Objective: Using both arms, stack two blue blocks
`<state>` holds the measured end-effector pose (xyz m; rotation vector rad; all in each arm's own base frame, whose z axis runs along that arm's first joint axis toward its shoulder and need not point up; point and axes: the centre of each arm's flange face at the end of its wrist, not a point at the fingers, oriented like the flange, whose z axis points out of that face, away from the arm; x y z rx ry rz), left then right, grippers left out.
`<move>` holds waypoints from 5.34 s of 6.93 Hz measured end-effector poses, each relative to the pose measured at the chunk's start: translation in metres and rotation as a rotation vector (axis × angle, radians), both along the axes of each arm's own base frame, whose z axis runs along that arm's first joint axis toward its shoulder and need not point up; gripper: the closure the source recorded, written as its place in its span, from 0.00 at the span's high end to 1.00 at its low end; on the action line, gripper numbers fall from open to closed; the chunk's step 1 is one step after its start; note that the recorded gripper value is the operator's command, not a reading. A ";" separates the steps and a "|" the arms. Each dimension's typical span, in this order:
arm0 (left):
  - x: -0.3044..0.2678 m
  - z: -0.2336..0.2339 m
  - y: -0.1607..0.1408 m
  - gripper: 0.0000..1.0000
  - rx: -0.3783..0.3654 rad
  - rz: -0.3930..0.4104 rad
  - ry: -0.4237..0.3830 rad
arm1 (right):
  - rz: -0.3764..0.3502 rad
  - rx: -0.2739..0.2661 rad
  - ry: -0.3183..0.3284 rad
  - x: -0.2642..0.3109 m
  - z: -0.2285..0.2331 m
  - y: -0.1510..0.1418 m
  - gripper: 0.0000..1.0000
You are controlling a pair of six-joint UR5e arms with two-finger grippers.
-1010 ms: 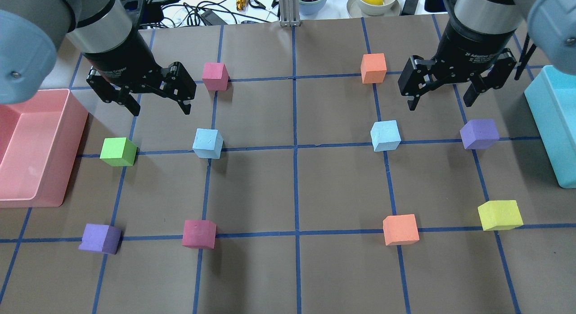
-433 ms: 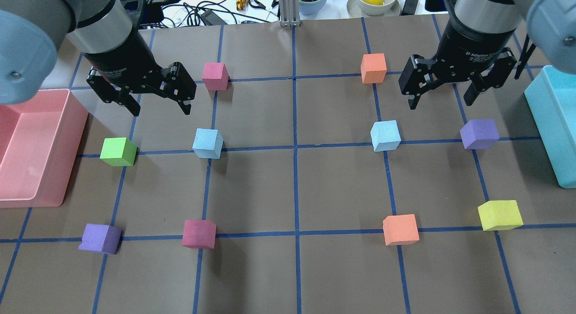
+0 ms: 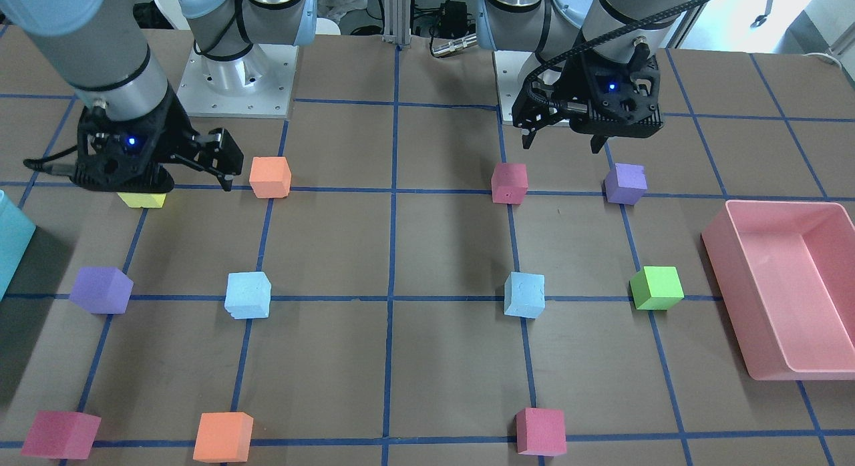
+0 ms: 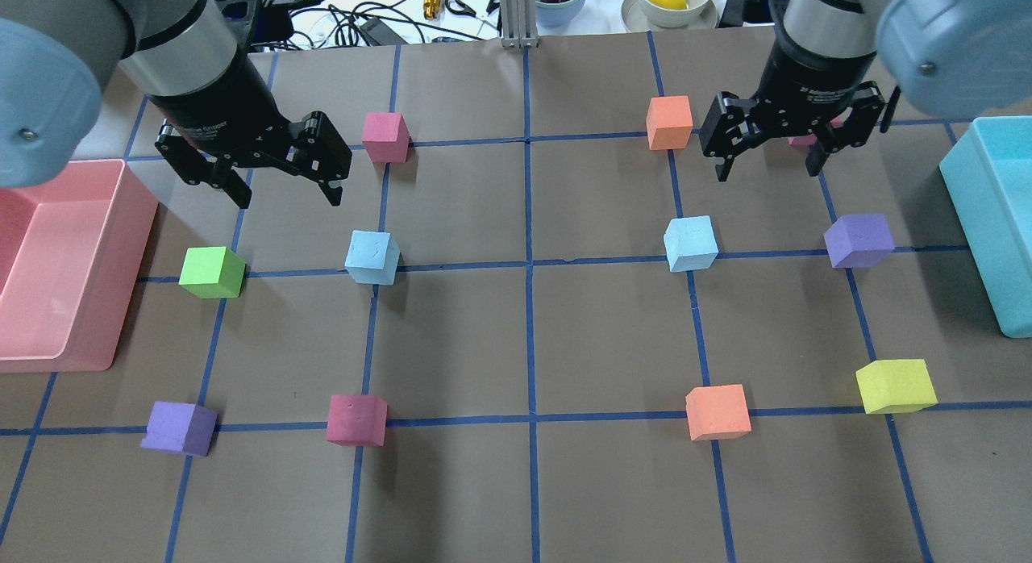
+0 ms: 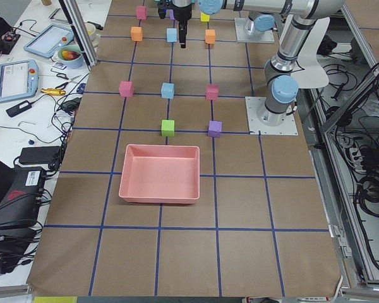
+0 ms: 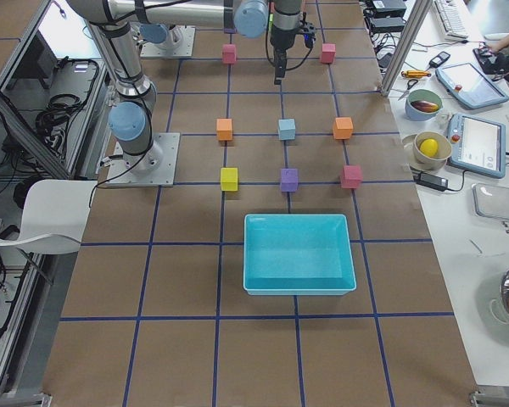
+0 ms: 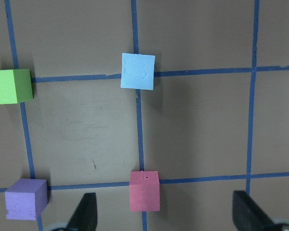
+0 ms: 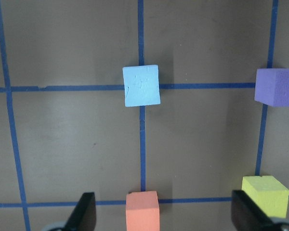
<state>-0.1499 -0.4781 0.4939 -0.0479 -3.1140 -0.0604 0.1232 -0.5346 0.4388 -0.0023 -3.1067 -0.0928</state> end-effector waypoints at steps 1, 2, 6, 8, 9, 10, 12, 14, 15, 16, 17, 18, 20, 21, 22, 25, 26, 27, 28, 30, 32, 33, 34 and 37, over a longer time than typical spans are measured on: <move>0.000 0.000 0.000 1.00 -0.001 0.000 0.000 | 0.003 0.004 -0.002 0.000 -0.034 -0.027 1.00; 0.000 0.001 0.000 1.00 -0.001 0.000 0.000 | 0.011 0.009 -0.003 0.000 -0.065 -0.047 1.00; 0.000 0.000 0.000 1.00 -0.001 0.000 0.000 | 0.079 0.060 -0.013 0.001 -0.191 -0.076 1.00; 0.000 0.000 0.000 1.00 -0.001 0.000 0.000 | 0.072 0.075 -0.028 0.002 -0.221 -0.070 1.00; 0.000 0.000 0.000 1.00 -0.001 0.000 0.000 | 0.070 0.084 -0.031 0.003 -0.228 -0.067 0.99; 0.000 0.000 0.000 1.00 -0.001 0.000 0.000 | 0.068 0.096 -0.032 0.003 -0.234 -0.064 0.42; 0.000 0.000 0.000 1.00 0.000 0.000 0.000 | 0.068 0.098 -0.032 0.003 -0.239 -0.060 0.00; 0.000 0.000 0.000 1.00 0.001 0.000 0.000 | 0.068 0.090 -0.032 0.002 -0.236 -0.060 0.00; 0.000 0.000 0.000 1.00 0.001 0.000 0.000 | 0.066 0.084 -0.030 0.003 -0.231 -0.061 0.00; 0.000 0.000 0.000 1.00 0.000 0.000 0.000 | 0.052 0.072 -0.028 0.006 -0.219 -0.060 0.00; 0.000 0.000 0.000 1.00 -0.001 0.000 0.000 | 0.010 0.064 -0.043 0.017 -0.201 -0.056 0.00; 0.000 0.000 0.000 1.00 -0.001 0.000 0.000 | -0.031 0.069 -0.068 0.043 -0.185 -0.045 0.00; 0.000 0.000 0.000 1.00 -0.002 0.000 0.000 | -0.093 0.093 -0.065 0.126 -0.180 -0.003 0.00; 0.000 0.000 0.000 1.00 -0.002 0.000 0.000 | -0.103 0.108 -0.053 0.163 -0.185 0.023 0.00; 0.000 0.000 0.000 1.00 -0.001 0.000 0.000 | -0.095 0.128 -0.037 0.194 -0.194 0.053 0.00; 0.000 -0.001 0.000 1.00 0.002 0.000 -0.001 | -0.066 0.160 -0.016 0.228 -0.205 0.118 0.00; 0.000 -0.002 0.000 1.00 0.003 0.000 -0.001 | -0.064 0.168 -0.030 0.231 -0.206 0.125 0.00; 0.000 -0.002 0.000 1.00 0.003 0.000 -0.001 | -0.062 0.171 -0.043 0.233 -0.208 0.127 0.00; 0.000 -0.003 0.000 1.00 0.004 0.000 -0.002 | -0.061 0.168 -0.051 0.234 -0.211 0.126 0.00; 0.000 -0.003 0.001 1.00 0.005 0.000 -0.002 | -0.059 0.159 -0.059 0.234 -0.227 0.127 0.02; 0.000 -0.003 0.001 1.00 0.004 0.000 -0.002 | -0.059 0.127 -0.077 0.233 -0.238 0.131 0.06; 0.000 -0.003 0.001 1.00 0.005 0.000 -0.002 | -0.060 0.122 -0.086 0.233 -0.239 0.131 0.59; 0.000 -0.004 0.001 1.00 0.006 0.000 -0.002 | -0.060 0.123 -0.097 0.234 -0.239 0.132 0.85; 0.000 -0.005 0.001 1.00 0.009 -0.001 -0.001 | -0.060 0.095 -0.113 0.235 -0.236 0.129 1.00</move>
